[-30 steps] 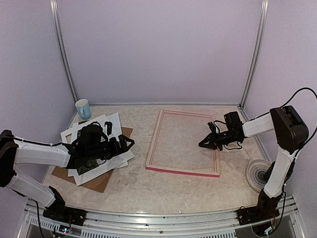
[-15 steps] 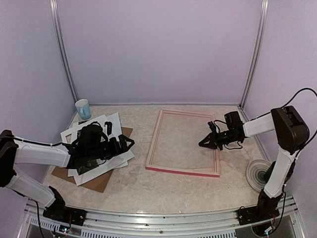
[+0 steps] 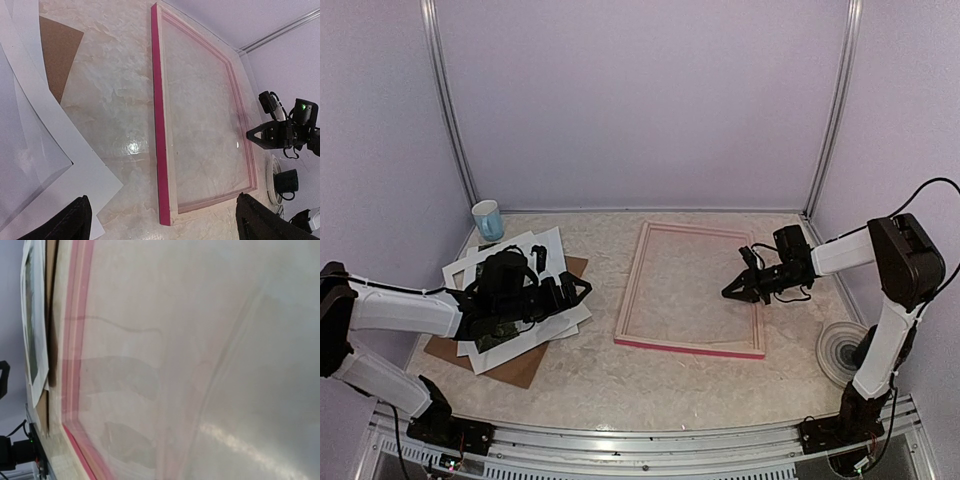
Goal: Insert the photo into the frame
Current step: Place the glass panel at the frame body.
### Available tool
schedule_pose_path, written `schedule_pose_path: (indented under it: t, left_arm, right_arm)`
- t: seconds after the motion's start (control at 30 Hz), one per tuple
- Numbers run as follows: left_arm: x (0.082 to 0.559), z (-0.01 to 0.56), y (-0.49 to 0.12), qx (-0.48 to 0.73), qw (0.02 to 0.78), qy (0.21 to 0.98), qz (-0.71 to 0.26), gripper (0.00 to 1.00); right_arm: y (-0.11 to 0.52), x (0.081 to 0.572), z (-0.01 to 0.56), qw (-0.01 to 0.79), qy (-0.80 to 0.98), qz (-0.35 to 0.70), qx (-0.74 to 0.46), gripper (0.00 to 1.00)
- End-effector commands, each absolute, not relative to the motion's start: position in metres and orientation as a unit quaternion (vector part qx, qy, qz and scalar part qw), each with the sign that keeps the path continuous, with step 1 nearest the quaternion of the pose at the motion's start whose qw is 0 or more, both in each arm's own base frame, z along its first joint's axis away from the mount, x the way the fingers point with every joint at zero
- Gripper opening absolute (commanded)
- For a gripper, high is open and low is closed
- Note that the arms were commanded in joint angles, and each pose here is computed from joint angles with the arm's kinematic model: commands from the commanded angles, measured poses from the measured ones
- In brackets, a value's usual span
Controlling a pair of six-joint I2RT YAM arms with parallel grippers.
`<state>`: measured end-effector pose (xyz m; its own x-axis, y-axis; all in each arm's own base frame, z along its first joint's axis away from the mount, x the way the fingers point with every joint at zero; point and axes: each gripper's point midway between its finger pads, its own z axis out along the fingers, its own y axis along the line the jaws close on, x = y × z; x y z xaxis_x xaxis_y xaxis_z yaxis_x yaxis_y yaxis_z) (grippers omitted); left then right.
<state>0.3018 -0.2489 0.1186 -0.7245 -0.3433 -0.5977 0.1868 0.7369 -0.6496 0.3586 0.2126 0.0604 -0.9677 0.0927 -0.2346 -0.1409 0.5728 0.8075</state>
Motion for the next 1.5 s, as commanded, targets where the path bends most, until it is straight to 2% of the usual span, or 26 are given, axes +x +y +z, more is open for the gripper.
schedule_pose_path:
  t: [0.0, 1.47]
  left_arm:
    - [0.3011, 0.1175, -0.2537, -0.038, 0.369, 0.855, -0.361, 0.99]
    - [0.3042, 0.1159, -0.2590, -0.032, 0.367, 0.855, -0.365, 0.99]
  right_arm:
    - [0.2099, 0.3590, 0.0716, 0.134, 0.876, 0.463, -0.023, 0.00]
    - [0.2062, 0.3603, 0.0716, 0.126, 0.889, 0.438, -0.037, 0.00]
